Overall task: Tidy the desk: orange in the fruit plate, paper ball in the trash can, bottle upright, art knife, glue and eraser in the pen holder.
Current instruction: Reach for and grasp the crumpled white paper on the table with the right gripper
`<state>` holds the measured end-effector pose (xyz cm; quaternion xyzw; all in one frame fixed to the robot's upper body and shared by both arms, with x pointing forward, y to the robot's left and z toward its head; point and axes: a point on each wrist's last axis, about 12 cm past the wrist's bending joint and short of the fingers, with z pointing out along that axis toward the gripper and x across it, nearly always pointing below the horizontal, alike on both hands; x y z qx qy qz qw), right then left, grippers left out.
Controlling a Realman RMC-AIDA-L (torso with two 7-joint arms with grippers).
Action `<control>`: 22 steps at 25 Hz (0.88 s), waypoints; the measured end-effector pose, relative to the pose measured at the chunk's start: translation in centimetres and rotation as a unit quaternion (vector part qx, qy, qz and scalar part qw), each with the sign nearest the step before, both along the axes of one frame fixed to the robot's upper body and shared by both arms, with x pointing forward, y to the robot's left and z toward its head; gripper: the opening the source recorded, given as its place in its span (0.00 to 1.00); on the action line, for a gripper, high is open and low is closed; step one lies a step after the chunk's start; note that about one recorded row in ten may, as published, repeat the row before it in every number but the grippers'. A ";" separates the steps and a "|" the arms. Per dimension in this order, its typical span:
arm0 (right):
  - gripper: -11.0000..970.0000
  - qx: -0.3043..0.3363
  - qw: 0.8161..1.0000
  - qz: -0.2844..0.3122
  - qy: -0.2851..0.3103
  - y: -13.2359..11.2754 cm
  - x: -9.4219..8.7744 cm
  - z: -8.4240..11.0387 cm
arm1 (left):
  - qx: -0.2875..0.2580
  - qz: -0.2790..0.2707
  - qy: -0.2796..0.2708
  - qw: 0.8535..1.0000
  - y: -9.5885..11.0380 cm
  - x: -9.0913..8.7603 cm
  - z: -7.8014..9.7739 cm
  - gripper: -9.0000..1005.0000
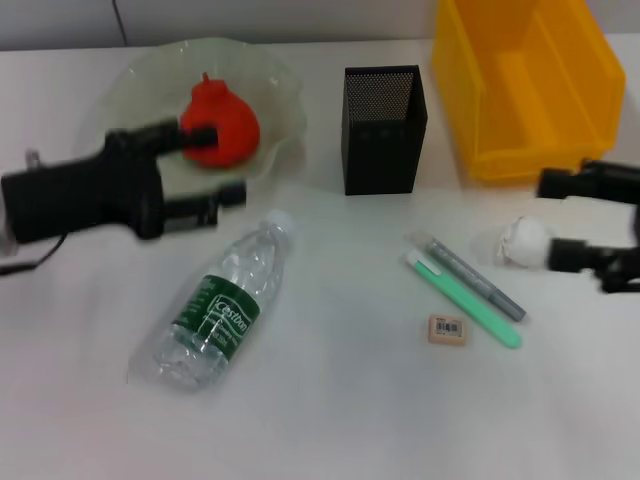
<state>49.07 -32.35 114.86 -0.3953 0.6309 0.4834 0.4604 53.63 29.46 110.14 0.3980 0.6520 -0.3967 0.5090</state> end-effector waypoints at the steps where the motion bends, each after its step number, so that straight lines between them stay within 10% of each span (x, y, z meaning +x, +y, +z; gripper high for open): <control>1: 0.83 -0.035 0.999 -0.005 0.007 -0.4 0.4 1.6 | 0.010 -0.009 0.004 1.000 0.3 -0.5 -0.1 0.81; 3: 0.83 -0.180 0.983 -0.031 0.035 0.0 1.5 6.2 | 0.016 -0.012 0.009 1.000 1.4 -1.6 -0.4 0.81; 10: 0.83 -0.418 0.892 -0.135 0.106 3.6 4.3 10.9 | 0.010 -0.007 0.010 1.000 2.4 -2.5 -0.4 0.81; 13: 0.83 -0.505 0.838 -0.150 0.140 6.6 6.4 9.1 | 0.009 -0.005 0.011 1.000 2.3 -2.6 -0.5 0.81; 22: 0.82 -0.525 0.821 -0.153 0.164 9.3 9.6 2.9 | 0.011 -0.001 0.013 1.000 2.3 -2.6 -0.8 0.81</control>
